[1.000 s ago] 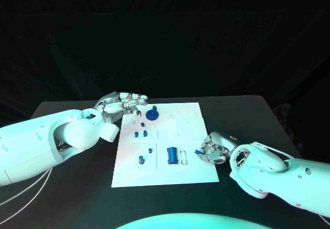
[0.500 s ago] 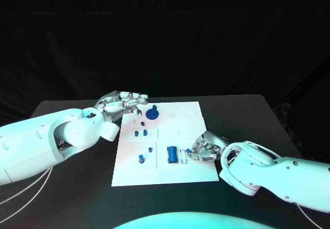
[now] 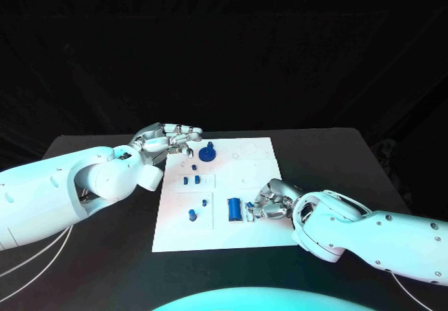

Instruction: Assemble the parts on the task board

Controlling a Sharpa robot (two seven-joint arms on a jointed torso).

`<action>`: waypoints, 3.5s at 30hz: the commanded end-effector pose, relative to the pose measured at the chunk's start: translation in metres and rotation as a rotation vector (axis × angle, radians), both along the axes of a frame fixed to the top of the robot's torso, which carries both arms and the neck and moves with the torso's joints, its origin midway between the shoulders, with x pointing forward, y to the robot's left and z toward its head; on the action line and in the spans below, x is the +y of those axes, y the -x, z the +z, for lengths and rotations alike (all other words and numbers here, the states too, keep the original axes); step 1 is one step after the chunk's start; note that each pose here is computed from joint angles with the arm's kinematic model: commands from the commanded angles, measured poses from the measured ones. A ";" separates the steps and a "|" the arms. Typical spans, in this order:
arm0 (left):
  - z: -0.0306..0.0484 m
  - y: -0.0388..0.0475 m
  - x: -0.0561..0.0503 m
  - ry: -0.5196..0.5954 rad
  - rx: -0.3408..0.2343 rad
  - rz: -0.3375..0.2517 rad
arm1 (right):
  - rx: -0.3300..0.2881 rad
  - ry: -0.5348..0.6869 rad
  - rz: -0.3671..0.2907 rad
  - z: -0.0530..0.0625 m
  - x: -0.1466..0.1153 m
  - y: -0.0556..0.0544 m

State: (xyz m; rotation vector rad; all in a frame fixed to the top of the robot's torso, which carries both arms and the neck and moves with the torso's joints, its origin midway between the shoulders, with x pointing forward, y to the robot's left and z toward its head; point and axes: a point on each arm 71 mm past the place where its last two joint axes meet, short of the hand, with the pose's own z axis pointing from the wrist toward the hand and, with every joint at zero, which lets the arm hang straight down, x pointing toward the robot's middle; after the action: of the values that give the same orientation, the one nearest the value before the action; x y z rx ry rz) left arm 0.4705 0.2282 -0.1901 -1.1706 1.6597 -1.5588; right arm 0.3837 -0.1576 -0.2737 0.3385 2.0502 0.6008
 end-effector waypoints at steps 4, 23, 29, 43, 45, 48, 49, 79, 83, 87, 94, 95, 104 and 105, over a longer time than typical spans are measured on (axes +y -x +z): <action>0.0011 0.0007 -0.004 0.013 -0.002 -0.020 | 0.016 0.019 0.036 -0.002 0.005 0.001; 0.0011 0.0008 -0.004 0.013 -0.001 -0.022 | 0.003 0.047 0.049 -0.003 0.006 -0.002; 0.0011 0.0008 -0.004 0.013 -0.001 -0.022 | 0.001 0.056 0.053 -0.003 0.006 -0.002; 0.0010 0.0009 -0.003 0.012 0.002 -0.023 | -0.004 0.078 0.062 -0.003 0.005 -0.002; 0.0009 0.0009 -0.003 0.012 0.002 -0.023 | -0.005 0.079 0.066 -0.002 0.005 -0.001; 0.0009 0.0009 -0.003 0.012 0.002 -0.023 | -0.006 0.078 0.070 -0.002 0.006 0.000; 0.0009 0.0009 -0.003 0.012 0.002 -0.024 | -0.006 0.077 0.071 -0.002 0.006 0.000; 0.0011 0.0015 -0.001 0.010 0.003 -0.020 | -0.034 0.060 0.114 0.005 -0.004 0.010; 0.0010 0.0013 -0.001 0.010 0.002 -0.020 | -0.033 0.060 0.123 0.005 -0.004 0.012; 0.0009 0.0012 -0.002 0.011 0.002 -0.022 | -0.029 0.064 0.126 0.004 -0.005 0.012; 0.0007 0.0009 -0.002 0.011 0.002 -0.022 | -0.021 0.073 0.133 0.001 -0.003 0.010; 0.0007 0.0009 -0.002 0.011 0.002 -0.022 | -0.020 0.075 0.135 0.001 -0.003 0.010; 0.0006 0.0008 -0.002 0.010 0.003 -0.022 | -0.012 0.100 0.145 -0.005 -0.002 0.008; 0.0006 0.0008 -0.002 0.010 0.003 -0.022 | -0.014 0.101 0.143 -0.006 -0.003 0.008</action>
State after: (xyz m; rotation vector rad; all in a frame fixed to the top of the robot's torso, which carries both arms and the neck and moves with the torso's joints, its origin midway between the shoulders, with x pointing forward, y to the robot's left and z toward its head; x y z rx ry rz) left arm 0.4703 0.2289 -0.1905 -1.1723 1.6688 -1.5576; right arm 0.3770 -0.1611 -0.2776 0.1719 2.0837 0.5866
